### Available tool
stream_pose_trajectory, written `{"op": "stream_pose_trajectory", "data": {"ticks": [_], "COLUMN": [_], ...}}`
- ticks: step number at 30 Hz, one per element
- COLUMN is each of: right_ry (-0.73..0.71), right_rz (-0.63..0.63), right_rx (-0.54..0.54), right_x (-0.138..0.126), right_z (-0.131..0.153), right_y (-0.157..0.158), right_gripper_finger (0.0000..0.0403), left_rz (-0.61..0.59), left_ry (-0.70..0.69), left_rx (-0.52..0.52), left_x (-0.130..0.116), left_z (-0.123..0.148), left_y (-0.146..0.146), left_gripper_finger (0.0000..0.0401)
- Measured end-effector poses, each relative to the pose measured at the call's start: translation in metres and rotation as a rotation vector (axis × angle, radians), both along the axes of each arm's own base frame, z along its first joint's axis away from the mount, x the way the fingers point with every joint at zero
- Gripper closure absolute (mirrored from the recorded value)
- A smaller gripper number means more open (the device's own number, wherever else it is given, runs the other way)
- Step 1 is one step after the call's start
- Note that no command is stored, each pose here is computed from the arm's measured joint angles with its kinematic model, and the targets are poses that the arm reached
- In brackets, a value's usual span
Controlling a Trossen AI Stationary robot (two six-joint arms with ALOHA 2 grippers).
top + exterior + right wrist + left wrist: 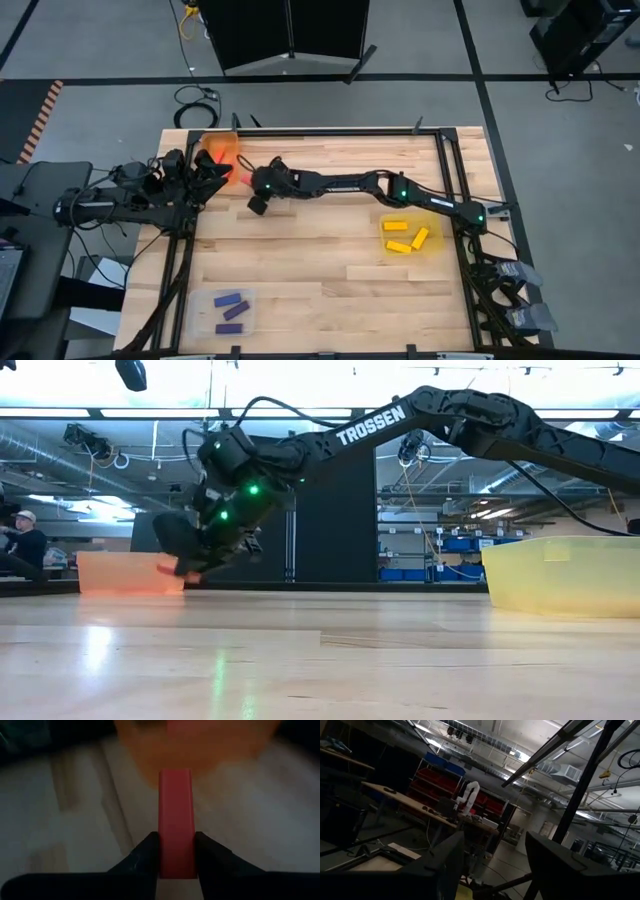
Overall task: Sort blocks
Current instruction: Put the orange block into the orange transparent bin
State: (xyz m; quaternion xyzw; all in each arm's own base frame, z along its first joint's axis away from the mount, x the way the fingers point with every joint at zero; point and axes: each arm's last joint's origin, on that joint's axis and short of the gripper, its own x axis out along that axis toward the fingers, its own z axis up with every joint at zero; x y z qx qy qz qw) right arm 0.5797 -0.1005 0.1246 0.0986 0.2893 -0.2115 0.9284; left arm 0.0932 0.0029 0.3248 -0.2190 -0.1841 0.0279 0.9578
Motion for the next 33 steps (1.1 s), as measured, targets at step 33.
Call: {"op": "stream_pose_trajectory", "data": {"ticks": [33], "right_ry": [-0.625], "right_rz": [0.113], "right_rx": [0.081], "right_x": [0.018], "right_z": [-0.005], "right_y": [-0.039], "right_gripper_finger": [0.0295], "left_rz": [0.057], "left_ry": [-0.002], "left_rx": [0.007], "left_x": [0.000], "left_z": [0.001], "left_y": [0.001], "left_gripper_finger": [0.0183]}}
